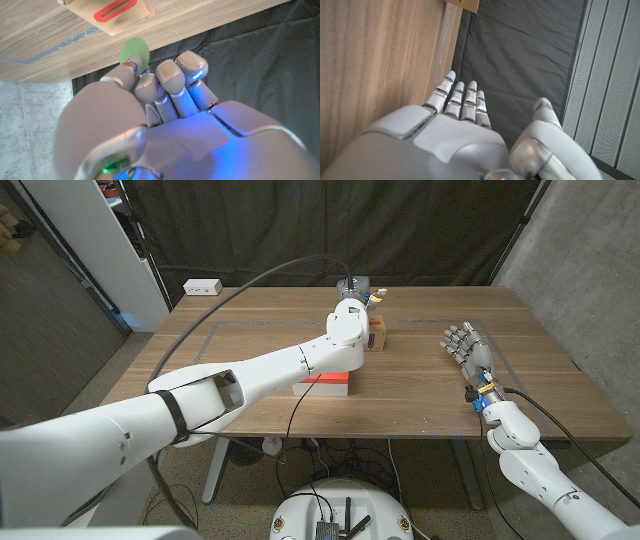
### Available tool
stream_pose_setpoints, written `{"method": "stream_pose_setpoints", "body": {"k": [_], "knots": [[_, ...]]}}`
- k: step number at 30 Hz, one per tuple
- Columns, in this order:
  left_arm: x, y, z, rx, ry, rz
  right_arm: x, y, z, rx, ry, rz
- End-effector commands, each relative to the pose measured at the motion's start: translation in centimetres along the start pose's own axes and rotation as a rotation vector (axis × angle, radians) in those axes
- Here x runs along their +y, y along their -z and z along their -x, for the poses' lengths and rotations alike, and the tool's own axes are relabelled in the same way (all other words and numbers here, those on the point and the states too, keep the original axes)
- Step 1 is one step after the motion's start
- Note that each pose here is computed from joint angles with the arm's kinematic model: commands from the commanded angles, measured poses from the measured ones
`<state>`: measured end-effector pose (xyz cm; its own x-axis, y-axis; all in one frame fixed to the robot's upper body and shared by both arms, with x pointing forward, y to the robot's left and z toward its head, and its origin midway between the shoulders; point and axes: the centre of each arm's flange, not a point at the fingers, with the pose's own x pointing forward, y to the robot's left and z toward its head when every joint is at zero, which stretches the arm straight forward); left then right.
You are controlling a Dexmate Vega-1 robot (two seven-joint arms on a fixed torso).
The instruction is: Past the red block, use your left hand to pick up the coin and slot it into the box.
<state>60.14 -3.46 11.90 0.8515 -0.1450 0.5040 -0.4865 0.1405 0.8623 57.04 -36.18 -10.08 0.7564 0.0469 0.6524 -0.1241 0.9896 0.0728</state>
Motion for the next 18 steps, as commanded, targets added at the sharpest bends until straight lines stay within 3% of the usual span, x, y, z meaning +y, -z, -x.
{"method": "stream_pose_setpoints", "body": {"k": [1,18], "knots": [[-0.8,-0.5,-0.4,-0.010,0.032,-0.019,0.0,-0.1,0.1,0.000,0.003,0.005],[-1.9,-0.3,-0.7,0.002,0.046,-0.019,0.1,0.1,0.2,0.007,0.004,0.007]]}}
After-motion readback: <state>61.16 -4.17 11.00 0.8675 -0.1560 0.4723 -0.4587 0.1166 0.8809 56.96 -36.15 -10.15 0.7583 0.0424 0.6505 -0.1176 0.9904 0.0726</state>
